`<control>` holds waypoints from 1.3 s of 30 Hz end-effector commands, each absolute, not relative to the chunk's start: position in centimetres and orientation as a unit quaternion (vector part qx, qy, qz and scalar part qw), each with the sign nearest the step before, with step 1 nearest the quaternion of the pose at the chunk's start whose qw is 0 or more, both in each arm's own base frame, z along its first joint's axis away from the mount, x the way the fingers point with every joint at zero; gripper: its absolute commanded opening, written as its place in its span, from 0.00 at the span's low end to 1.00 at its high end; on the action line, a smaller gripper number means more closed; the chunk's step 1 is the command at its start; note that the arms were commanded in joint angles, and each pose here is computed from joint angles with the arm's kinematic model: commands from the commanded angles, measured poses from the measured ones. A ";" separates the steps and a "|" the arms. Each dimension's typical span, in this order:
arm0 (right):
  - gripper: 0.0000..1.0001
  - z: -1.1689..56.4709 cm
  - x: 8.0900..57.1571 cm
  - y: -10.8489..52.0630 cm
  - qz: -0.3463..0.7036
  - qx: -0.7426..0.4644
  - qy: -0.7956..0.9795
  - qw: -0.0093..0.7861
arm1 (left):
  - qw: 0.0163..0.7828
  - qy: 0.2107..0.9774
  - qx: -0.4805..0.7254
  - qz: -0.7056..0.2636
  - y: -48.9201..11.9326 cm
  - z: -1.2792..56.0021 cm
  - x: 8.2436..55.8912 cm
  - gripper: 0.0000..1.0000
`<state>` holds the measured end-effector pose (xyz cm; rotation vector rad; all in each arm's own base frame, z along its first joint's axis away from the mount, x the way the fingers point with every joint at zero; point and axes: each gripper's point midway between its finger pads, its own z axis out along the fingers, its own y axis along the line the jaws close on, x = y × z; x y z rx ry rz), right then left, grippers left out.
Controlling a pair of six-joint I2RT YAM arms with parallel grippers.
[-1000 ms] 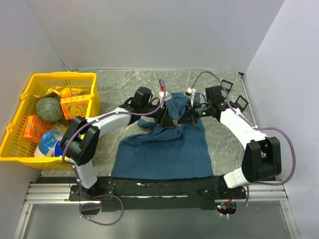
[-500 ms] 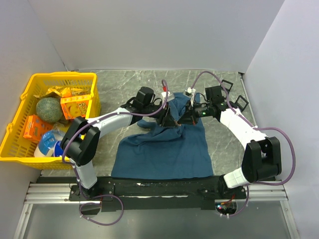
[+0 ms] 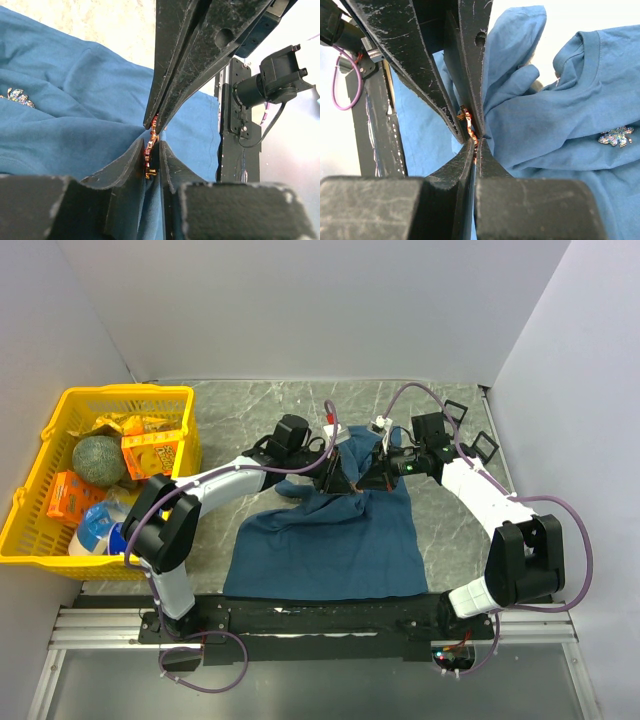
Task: Remove the brooch from the garment
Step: Remove the brooch from the clothes.
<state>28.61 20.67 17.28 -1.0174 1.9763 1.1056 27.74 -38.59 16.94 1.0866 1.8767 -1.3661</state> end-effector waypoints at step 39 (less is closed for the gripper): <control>0.00 18.4 28.3 21.0 0.416 -0.409 0.736 0.344 | 0.340 0.691 0.392 -0.503 -37.4 20.4 30.3 0.23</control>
